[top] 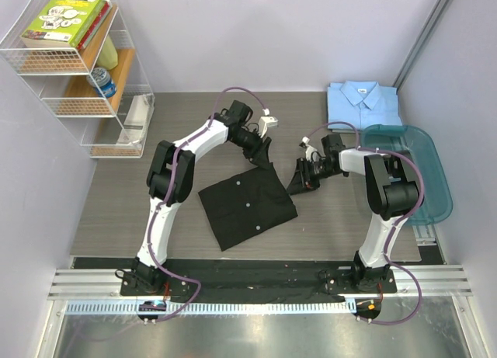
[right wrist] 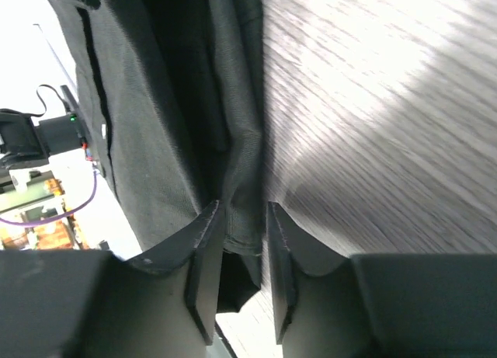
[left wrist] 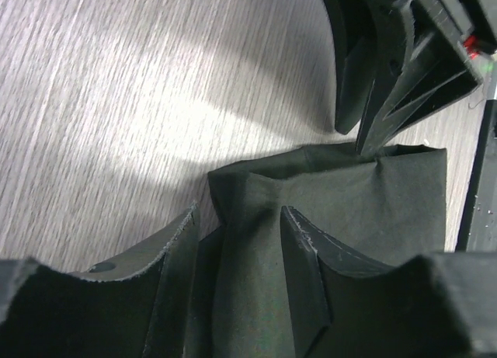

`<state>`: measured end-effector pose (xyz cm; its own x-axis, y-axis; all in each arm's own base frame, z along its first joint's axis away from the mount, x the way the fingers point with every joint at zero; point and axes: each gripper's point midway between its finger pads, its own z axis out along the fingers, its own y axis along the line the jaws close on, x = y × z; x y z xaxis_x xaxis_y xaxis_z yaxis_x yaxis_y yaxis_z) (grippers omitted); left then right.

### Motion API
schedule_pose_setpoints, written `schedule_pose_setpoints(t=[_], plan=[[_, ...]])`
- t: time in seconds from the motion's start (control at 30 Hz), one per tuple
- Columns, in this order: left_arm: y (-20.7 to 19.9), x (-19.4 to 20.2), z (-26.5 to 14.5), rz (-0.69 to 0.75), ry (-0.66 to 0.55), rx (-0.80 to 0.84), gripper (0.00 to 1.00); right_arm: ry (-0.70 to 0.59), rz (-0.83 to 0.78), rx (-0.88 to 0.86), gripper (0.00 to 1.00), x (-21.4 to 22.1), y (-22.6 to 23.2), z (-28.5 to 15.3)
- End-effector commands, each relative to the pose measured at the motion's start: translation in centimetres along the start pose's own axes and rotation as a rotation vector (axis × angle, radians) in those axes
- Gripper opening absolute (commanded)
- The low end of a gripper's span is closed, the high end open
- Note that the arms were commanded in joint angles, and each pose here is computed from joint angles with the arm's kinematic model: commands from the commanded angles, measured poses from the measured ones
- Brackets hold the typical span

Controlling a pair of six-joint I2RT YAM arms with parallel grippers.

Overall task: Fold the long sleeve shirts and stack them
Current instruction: Neatly place the folded shirt into the bin

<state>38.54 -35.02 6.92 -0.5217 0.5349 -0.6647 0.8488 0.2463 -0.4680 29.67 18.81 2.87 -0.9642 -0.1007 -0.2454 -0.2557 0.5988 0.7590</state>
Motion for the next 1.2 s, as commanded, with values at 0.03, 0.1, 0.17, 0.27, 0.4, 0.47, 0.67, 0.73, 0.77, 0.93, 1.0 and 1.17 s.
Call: schedule_pose_setpoints(t=[0.03, 0.1, 0.17, 0.27, 0.4, 0.47, 0.67, 0.73, 0.77, 0.93, 1.0, 1.17], plan=[[-0.6, -1.1, 0.0, 0.028, -0.034, 0.035, 0.48, 0.003, -0.012, -0.015, 0.39, 0.2, 0.2, 0.9], [-0.6, -1.2, -0.1, 0.030, -0.038, 0.034, 0.48, -0.011, -0.025, 0.014, 0.42, -0.1, -0.4, 1.1], [-0.6, -1.2, -0.2, 0.033, -0.037, 0.031, 0.48, -0.015, -0.034, 0.038, 0.42, -0.3, -0.8, 1.3], [-0.7, -1.2, -0.2, 0.030, -0.038, 0.034, 0.47, 0.002, -0.054, 0.037, 0.31, -0.1, -0.3, 1.9], [-0.4, -1.5, -0.2, 0.031, -0.044, 0.021, 0.46, 0.006, -0.068, 0.019, 0.01, 0.0, 0.4, 1.8], [-0.4, -1.6, -0.3, 0.028, -0.049, 0.022, 0.44, 0.008, -0.082, 0.027, 0.01, 0.1, 0.6, 1.5], [-0.6, -1.4, -0.4, 0.036, -0.046, 0.027, 0.31, 0.005, -0.107, 0.010, 0.01, 0.2, 2.0, 0.4], [-0.4, -1.7, -0.9, 0.028, -0.061, 0.026, 0.23, 0.008, -0.112, -0.002, 0.01, 0.3, 2.5, 0.1], [-0.4, -1.7, -0.9, 0.027, -0.061, 0.024, 0.12, 0.016, -0.108, -0.003, 0.01, 0.6, 2.7, 0.0], [-0.3, -1.9, -1.7, 0.027, -0.077, 0.020, 0.00, 0.041, -0.103, -0.004, 0.01, 2.2, 3.0, -0.6], [-0.1, -2.0, -2.0, 0.020, -0.083, 0.011, 0.00, 0.068, -0.099, -0.005, 0.01, 3.0, 2.8, -0.6], [0.0, -2.0, -2.2, 0.009, -0.102, 0.009, 0.00, 0.096, -0.092, -0.004, 0.01, 4.0, 2.3, -0.4]])
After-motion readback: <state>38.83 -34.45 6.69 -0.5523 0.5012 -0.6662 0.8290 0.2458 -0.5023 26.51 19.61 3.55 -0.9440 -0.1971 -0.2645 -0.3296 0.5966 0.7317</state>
